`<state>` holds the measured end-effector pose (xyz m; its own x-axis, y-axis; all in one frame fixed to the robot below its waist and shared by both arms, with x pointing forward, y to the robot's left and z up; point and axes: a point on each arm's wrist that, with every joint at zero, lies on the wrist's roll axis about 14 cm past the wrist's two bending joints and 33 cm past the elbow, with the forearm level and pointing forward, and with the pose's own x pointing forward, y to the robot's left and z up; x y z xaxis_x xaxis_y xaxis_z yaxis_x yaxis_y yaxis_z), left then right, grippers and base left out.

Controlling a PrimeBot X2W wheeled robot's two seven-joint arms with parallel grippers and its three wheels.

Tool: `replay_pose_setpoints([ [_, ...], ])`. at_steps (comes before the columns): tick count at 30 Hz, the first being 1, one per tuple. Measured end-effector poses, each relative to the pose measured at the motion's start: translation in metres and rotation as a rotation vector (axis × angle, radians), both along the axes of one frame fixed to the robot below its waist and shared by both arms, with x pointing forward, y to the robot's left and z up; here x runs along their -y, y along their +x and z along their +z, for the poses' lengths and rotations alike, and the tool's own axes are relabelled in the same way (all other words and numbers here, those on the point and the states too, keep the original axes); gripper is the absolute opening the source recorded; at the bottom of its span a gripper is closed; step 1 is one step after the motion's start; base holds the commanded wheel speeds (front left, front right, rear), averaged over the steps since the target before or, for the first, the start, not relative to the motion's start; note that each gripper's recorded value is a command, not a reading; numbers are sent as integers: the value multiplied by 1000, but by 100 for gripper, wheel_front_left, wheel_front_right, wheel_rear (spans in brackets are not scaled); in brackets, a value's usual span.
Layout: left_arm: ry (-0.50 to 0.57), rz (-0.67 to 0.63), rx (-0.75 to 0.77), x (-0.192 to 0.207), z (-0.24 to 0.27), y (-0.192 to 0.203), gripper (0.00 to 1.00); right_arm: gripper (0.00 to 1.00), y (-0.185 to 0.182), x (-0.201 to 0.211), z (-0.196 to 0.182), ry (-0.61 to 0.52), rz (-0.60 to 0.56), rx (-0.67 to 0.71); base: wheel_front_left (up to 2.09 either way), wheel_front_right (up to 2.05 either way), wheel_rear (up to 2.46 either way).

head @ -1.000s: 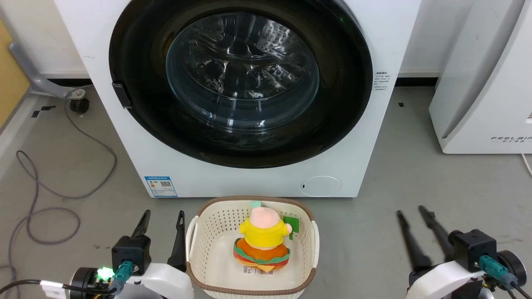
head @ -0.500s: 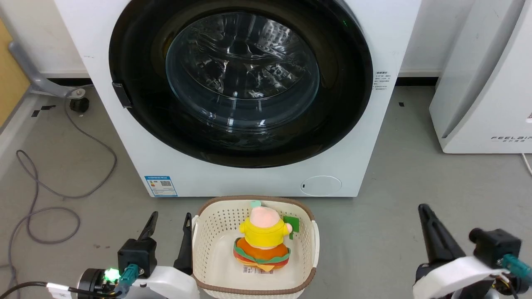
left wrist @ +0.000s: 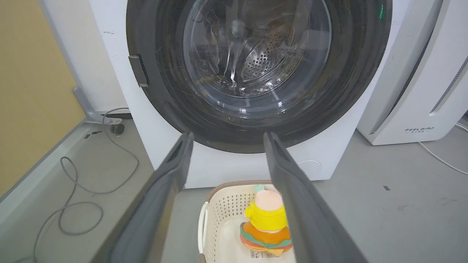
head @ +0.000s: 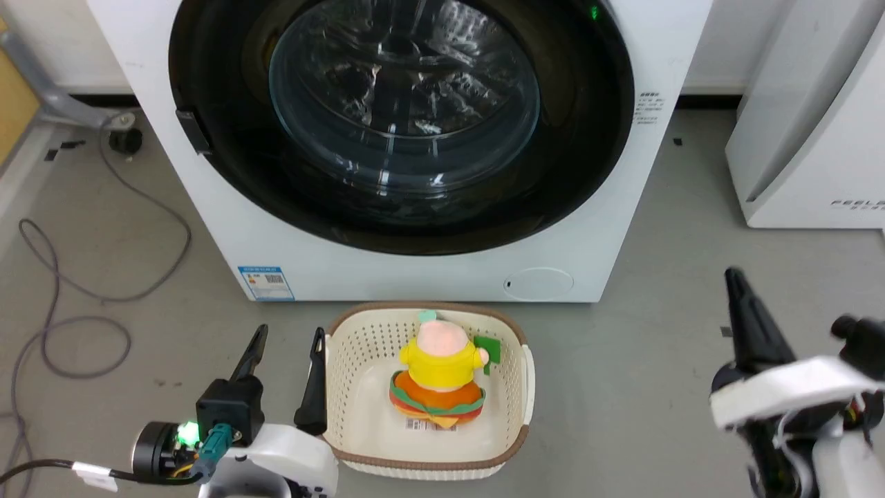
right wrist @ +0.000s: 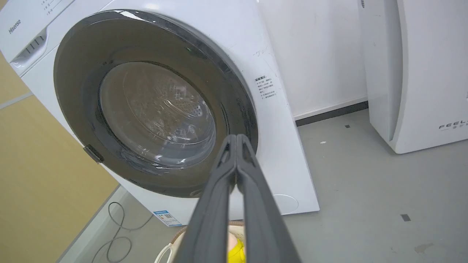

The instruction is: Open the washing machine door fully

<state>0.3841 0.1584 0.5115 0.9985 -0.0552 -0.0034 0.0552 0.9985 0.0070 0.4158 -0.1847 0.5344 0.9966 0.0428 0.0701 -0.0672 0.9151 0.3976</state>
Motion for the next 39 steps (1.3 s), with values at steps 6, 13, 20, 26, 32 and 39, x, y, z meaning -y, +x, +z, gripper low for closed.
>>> replay_pose_setpoints([
  [6, -8, -7, 12, 3, 1, 9, 100, 0, 28, 13, 9, 76, -20, 14, 0, 0, 0],
  [13, -10, -11, 26, 5, 2, 20, 100, 0, 66, 25, 26, 144, -28, 35, 0, 0, 0],
  [20, -12, -13, 32, 6, -1, 32, 100, 0, 108, 30, 43, 183, -13, 43, 0, 0, 0],
  [26, -13, -14, 33, 7, -6, 41, 100, 0, 143, 23, 54, 194, 31, 18, 0, 0, 0],
  [32, -23, -25, 32, 11, -10, 48, 100, 0, 174, 11, 72, 196, 83, 0, 0, 0, 0],
  [39, -32, -24, 41, 13, -12, 56, 100, 0, 201, -14, 84, 188, 181, -75, 0, 0, 0],
])
